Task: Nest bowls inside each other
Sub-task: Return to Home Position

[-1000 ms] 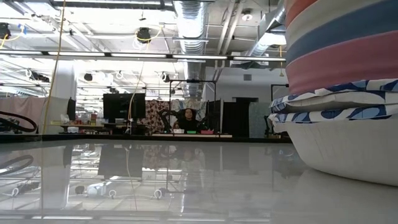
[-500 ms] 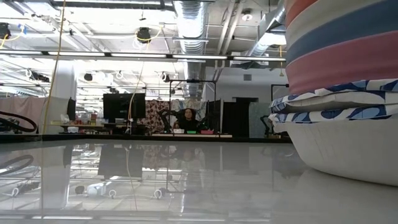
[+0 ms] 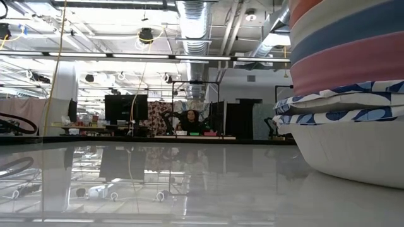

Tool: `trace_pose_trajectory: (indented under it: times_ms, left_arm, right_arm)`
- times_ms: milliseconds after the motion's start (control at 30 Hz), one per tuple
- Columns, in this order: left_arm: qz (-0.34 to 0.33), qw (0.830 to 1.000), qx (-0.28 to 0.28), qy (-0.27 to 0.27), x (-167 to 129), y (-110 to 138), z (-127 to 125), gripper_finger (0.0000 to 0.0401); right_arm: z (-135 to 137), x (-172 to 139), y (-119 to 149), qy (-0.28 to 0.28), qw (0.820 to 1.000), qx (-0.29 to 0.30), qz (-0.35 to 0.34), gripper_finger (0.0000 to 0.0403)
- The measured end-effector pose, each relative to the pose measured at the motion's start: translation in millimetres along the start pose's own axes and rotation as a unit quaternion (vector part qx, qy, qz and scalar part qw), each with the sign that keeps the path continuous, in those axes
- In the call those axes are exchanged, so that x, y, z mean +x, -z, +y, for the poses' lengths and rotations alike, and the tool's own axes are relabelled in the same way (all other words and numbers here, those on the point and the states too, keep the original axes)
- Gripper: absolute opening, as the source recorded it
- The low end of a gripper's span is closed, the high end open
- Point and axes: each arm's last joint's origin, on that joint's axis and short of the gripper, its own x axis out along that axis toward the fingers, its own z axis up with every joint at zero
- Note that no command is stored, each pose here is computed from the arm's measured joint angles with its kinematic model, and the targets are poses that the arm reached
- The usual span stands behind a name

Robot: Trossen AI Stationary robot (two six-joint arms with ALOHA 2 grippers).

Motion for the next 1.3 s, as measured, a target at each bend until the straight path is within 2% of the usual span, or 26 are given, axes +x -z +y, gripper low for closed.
trace_pose_trajectory:
  times_ms: [67, 167, 333, 433, 600, 767, 900, 1067, 1233, 1300]
  left_arm:
    - [0.005, 1.000, 0.027, -0.001, -0.2, 0.6, 0.2, 0.0220]
    - [0.042, 0.997, 0.046, -0.047, -0.6, 9.0, 4.5, 0.0220]
    - [0.052, 0.985, 0.072, -0.147, -2.6, 13.4, 11.6, 0.0220]
    - [0.066, 0.979, 0.091, -0.172, -3.7, 25.1, 15.9, 0.0220]
    - [0.089, 0.974, 0.107, -0.180, -7.6, 58.8, 25.6, 0.0220]
    - [0.083, 0.976, 0.070, -0.188, -18.4, 101.4, 41.4, 0.0220]
    - [0.106, 0.979, 0.047, -0.170, -19.0, 105.5, 45.5, 0.0220]
    - [0.103, 0.987, 0.073, -0.098, -17.2, 100.1, 46.8, 0.0220]
    - [0.111, 0.982, 0.082, -0.129, -19.0, 99.4, 57.3, 0.0220]
    - [0.123, 0.981, 0.089, -0.121, -19.8, 99.7, 59.7, 0.0220]
  right_arm:
    - [-5.1, -6.0, 10.7, 0.002, 1.000, -0.017, -0.020, 0.0105]
    - [-12.9, -15.9, 31.4, -0.004, 0.999, -0.031, -0.011, 0.0105]
    - [-22.6, -17.6, 50.6, 0.066, 0.994, -0.046, 0.073, 0.0105]
    - [-26.3, -18.4, 53.8, 0.083, 0.991, -0.063, 0.090, 0.0105]
    - [-33.5, -20.3, 61.4, 0.108, 0.981, -0.096, 0.130, 0.0105]
    - [-37.9, -21.2, 64.5, 0.113, 0.977, -0.104, 0.151, 0.0105]
    - [-39.1, -20.9, 64.4, 0.101, 0.976, -0.110, 0.155, 0.0105]
    - [-39.5, -21.0, 65.7, 0.062, 0.972, -0.148, 0.175, 0.0105]
    - [-42.5, -22.1, 68.0, 0.063, 0.962, -0.184, 0.193, 0.0105]
    - [-45.2, -23.6, 70.5, 0.073, 0.956, -0.189, 0.210, 0.0105]
